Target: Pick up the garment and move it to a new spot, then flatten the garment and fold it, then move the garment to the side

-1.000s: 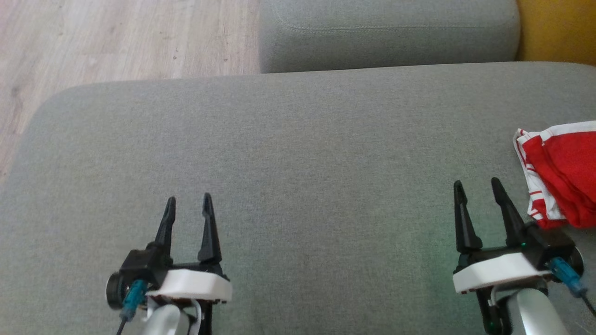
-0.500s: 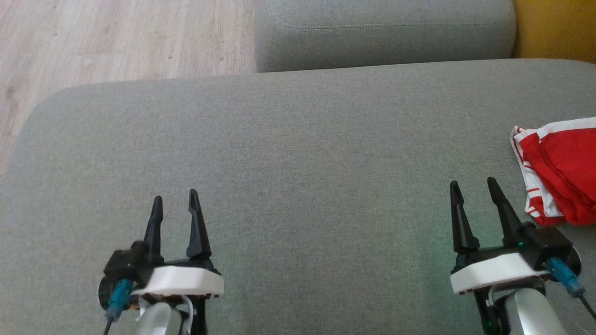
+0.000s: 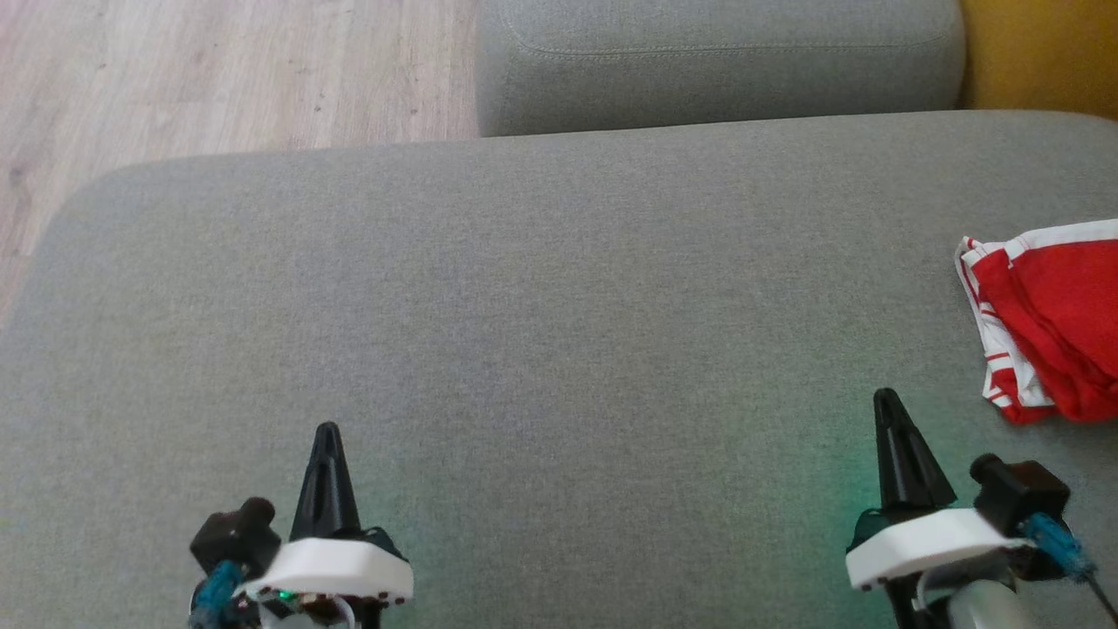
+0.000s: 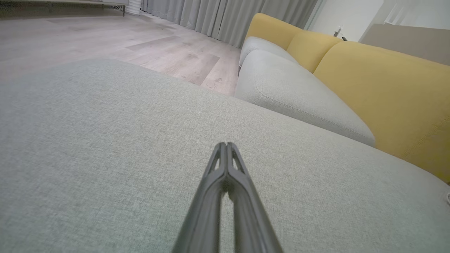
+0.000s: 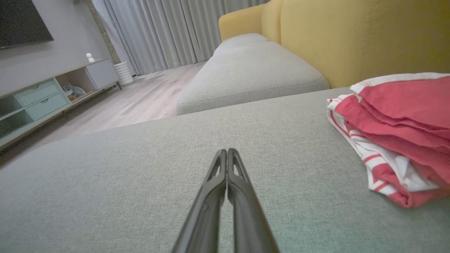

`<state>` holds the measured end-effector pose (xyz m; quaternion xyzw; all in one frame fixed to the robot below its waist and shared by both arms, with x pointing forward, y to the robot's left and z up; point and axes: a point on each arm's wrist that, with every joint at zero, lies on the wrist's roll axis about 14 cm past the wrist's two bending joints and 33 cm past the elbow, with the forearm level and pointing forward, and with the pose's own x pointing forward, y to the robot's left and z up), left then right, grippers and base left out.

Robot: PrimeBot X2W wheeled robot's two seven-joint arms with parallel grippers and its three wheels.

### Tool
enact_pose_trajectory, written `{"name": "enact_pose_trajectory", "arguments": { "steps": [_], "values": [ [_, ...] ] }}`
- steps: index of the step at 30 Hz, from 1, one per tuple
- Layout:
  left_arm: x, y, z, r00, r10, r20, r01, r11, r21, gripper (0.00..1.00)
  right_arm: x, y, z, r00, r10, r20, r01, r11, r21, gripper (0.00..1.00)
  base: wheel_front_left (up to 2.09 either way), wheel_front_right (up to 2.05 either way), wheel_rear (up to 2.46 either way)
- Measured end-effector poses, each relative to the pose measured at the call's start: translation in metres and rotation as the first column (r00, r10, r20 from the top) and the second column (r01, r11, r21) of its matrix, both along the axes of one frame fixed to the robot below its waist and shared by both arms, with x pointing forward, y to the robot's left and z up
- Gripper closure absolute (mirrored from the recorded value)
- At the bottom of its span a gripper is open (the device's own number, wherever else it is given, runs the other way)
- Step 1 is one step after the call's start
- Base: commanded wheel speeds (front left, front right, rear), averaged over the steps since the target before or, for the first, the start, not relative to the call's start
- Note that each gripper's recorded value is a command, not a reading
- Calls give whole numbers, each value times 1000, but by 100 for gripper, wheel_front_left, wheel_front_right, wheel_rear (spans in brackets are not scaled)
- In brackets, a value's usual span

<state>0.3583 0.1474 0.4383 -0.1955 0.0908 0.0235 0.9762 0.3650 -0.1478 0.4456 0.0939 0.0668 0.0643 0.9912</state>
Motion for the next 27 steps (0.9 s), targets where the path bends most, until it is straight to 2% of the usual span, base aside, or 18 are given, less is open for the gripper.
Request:
{"name": "enact_pose_trajectory", "arguments": {
  "steps": [14, 27],
  "values": [
    [2, 6, -1, 999, 32, -26, -35, 991, -128, 100, 0, -9, 0, 998, -60, -37, 65, 987, 144, 100, 0, 0, 0],
    [3, 11, -1, 997, 56, -51, -67, 965, -255, 100, 1, -19, 1, 991, -113, -69, 128, 950, 285, 100, 0, 0, 0]
  ]
}}
